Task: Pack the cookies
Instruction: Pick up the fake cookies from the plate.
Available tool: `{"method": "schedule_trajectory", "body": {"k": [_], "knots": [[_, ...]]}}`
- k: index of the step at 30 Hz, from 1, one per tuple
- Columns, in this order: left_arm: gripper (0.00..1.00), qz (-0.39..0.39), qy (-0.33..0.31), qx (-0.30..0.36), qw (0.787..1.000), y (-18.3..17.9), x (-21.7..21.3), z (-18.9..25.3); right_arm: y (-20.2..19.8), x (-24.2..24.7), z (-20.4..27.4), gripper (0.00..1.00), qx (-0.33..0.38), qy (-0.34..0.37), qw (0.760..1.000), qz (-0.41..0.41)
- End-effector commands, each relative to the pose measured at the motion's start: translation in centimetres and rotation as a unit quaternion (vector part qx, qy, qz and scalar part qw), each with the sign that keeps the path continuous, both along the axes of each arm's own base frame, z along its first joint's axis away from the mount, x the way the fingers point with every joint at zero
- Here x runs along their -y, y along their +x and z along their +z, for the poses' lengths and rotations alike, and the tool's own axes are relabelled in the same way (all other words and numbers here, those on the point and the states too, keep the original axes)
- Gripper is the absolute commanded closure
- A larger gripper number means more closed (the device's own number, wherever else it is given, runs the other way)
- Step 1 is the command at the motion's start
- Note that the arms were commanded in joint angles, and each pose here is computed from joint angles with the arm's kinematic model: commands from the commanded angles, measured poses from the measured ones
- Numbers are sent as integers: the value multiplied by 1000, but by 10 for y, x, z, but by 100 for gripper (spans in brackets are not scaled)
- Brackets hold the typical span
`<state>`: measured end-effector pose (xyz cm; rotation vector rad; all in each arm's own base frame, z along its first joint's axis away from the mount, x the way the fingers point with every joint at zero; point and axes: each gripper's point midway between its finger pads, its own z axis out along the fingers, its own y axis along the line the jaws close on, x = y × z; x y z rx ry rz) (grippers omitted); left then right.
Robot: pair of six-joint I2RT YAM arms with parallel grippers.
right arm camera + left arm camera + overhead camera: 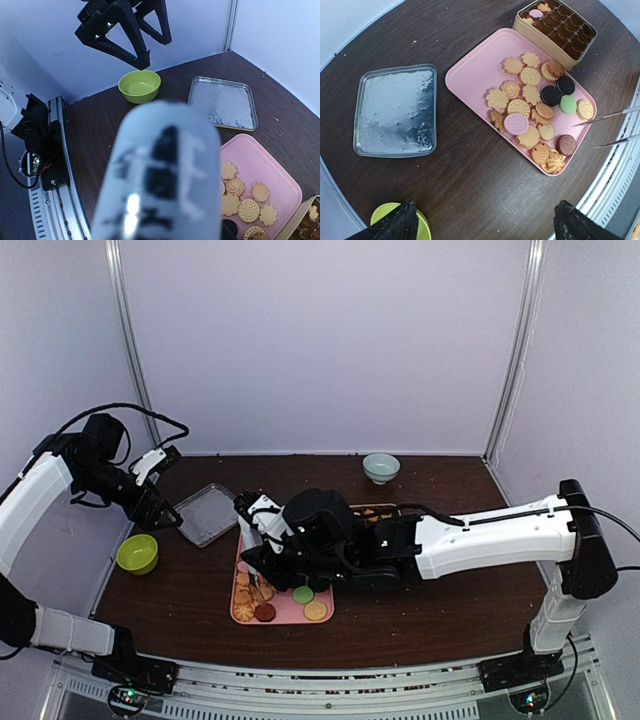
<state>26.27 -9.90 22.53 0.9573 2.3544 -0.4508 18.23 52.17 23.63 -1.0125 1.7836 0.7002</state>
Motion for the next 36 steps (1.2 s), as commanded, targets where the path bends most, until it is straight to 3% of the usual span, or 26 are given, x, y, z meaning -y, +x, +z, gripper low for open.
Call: {"method": "schedule_trajectory", "body": {"k": [1,26,31,36], "knots": [[3,4,-2,22,1000,4,-2,8,-10,-13,17,58,-16,49,999,20],[3,1,-6,25,1000,4,-1,13,-3,-1,-70,60,-37,-46,998,-13],[3,-1,-9,25,1000,5,1,15,-3,15,-75,71,-49,-38,998,-32],[3,0,-14,23,1000,7,2,17,5,25,-32,88,-38,9,998,-46]]}}
